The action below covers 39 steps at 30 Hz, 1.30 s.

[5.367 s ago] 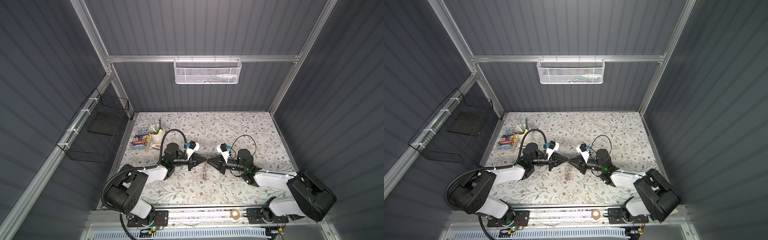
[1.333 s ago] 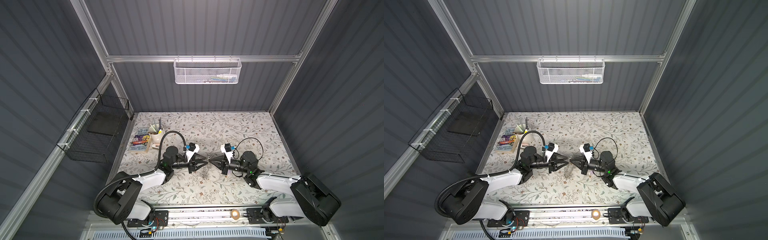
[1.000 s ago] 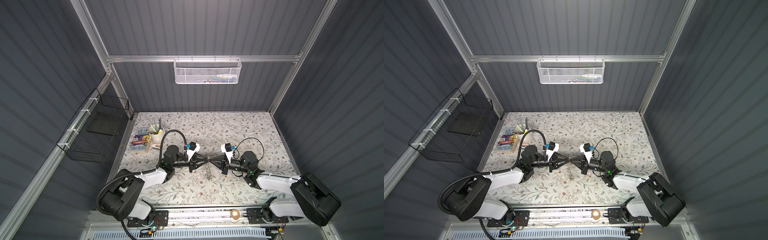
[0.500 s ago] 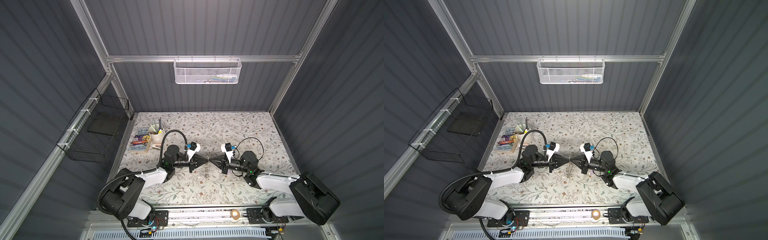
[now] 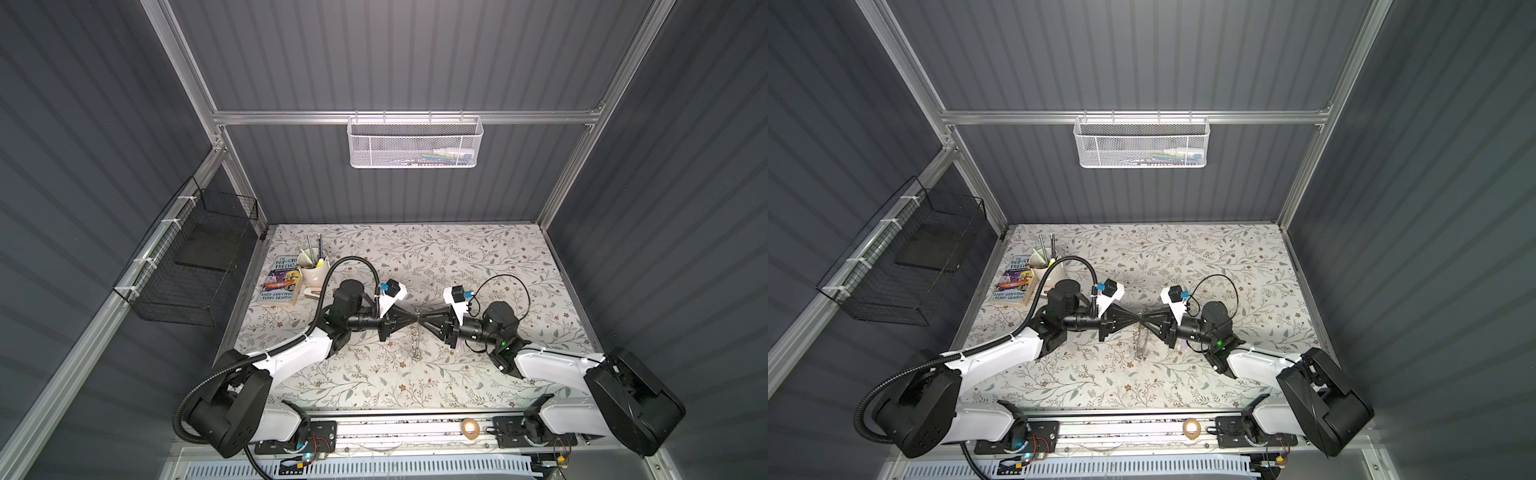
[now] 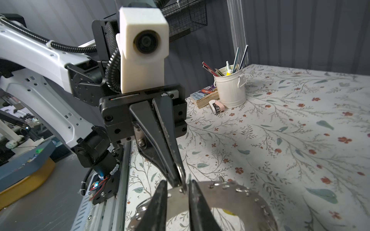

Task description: Put the keys on the keyring

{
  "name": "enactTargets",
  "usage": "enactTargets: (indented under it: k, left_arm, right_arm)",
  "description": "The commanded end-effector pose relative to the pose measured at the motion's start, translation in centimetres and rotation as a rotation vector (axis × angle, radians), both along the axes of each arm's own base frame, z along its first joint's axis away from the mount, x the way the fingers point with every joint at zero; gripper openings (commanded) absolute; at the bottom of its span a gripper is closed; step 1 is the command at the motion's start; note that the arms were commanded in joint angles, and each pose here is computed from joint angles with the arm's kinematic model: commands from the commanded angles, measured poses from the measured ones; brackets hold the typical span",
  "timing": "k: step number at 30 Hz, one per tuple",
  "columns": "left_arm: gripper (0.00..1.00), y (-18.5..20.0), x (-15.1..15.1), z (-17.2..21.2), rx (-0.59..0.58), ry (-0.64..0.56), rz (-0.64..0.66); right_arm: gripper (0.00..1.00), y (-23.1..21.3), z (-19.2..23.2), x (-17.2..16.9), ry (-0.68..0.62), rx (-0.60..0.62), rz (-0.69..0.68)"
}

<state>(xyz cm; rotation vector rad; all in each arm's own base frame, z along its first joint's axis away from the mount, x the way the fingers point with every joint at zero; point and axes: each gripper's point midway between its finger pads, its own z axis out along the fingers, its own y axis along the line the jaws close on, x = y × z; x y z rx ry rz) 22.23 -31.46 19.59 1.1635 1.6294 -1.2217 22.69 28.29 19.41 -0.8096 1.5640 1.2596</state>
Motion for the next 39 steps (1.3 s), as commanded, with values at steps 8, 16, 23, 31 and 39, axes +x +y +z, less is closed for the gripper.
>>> enactTargets:
  k: [8, 16, 23, 31, 39]
  left_arm:
    - [0.00, 0.6, -0.8, 1.6, 0.153, -0.053, -0.065]
    - [0.00, 0.9, -1.3, 1.6, 0.257, -0.033, -0.140]
    - [0.00, 0.6, -1.3, 1.9, 0.306, -0.028, -0.194]
    - [0.00, 0.3, -1.3, 1.8, 0.353, -0.014, -0.243]
    - [0.00, -0.1, -1.4, 1.5, 0.364, -0.010, -0.259]
  right_arm:
    - [0.47, -2.1, 1.8, 1.0, -0.027, 0.059, -0.091]
    - [0.50, -2.1, 1.6, 1.2, -0.022, 0.045, -0.096]
    - [0.47, -1.1, 1.1, 0.7, -0.001, 0.023, -0.034]
    - [0.40, -0.4, 0.7, 0.4, 0.009, -0.005, -0.004]
    - [0.33, -0.1, 0.6, 0.2, 0.018, -0.009, 0.017]
